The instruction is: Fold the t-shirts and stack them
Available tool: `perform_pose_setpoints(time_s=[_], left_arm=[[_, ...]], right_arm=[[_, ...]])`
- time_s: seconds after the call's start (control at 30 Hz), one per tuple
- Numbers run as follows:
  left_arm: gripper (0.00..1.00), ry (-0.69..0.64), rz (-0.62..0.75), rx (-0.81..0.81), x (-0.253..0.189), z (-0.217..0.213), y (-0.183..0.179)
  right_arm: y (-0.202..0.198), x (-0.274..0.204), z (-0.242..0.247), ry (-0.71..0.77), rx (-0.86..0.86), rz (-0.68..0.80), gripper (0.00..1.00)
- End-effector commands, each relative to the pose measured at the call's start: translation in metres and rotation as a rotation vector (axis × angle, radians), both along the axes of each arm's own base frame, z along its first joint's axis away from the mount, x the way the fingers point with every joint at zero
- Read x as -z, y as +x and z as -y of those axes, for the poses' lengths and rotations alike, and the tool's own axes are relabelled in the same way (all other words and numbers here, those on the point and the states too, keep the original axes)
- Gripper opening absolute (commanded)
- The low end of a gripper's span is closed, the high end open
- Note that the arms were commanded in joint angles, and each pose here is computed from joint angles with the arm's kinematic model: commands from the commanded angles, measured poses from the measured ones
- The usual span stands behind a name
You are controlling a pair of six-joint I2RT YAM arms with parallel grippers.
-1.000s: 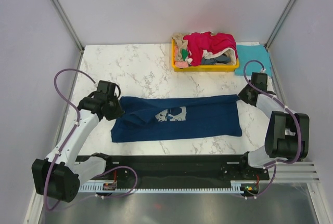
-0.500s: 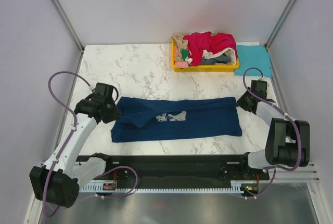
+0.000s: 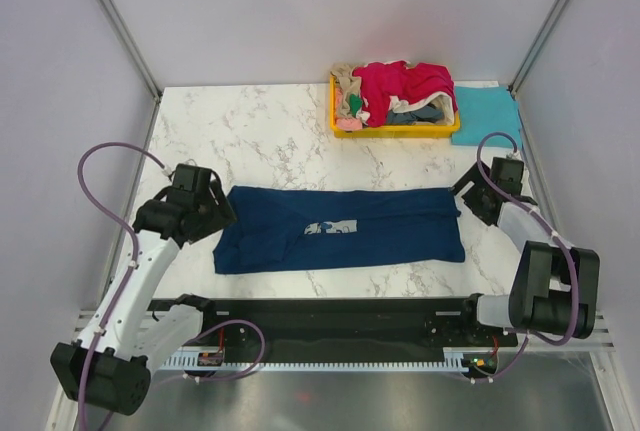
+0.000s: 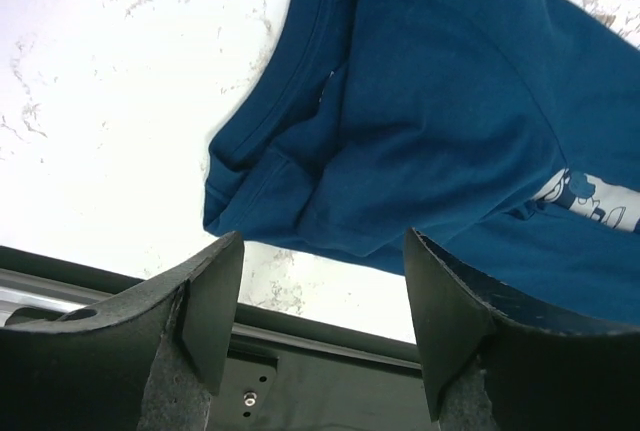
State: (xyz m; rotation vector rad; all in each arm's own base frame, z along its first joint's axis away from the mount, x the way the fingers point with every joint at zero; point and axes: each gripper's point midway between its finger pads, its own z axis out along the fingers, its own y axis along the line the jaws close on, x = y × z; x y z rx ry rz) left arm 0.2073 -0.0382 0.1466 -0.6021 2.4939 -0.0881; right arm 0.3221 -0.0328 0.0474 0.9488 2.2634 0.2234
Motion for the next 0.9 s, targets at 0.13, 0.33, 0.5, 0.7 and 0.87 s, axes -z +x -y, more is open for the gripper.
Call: perform_pose_setpoints(time_s=[0.13,0.33,0.5,0.7,0.87], left_arm=[[0.68,-0.013,0.012,0.002,0.012,0.012,0.051],[0.66,-0.089,-0.013,-0.003,0.041,0.034,0.090],[0.64,-0.116,-0.076,-0.037,0.079,0.042,0.104],[0.62,-0.106,-0.119,-0.090,0.114,0.040,0.115],[0.61,-0.064,-0.134,-0.160,0.136,0.026,0.151]], right_arm=[[0.042,-0.080,-0.054,-0.040,-0.188,0.236,0.89],[0.063,-0.060,-0.100,0.000,-0.362,0.187,0.80],[0.052,-0.015,-0.105,0.025,-0.384,0.081,0.76],[0.015,0.017,-0.123,0.063,-0.400,0.011,0.75],[-0.034,0.043,-0.157,0.120,-0.431,-0.065,0.74]])
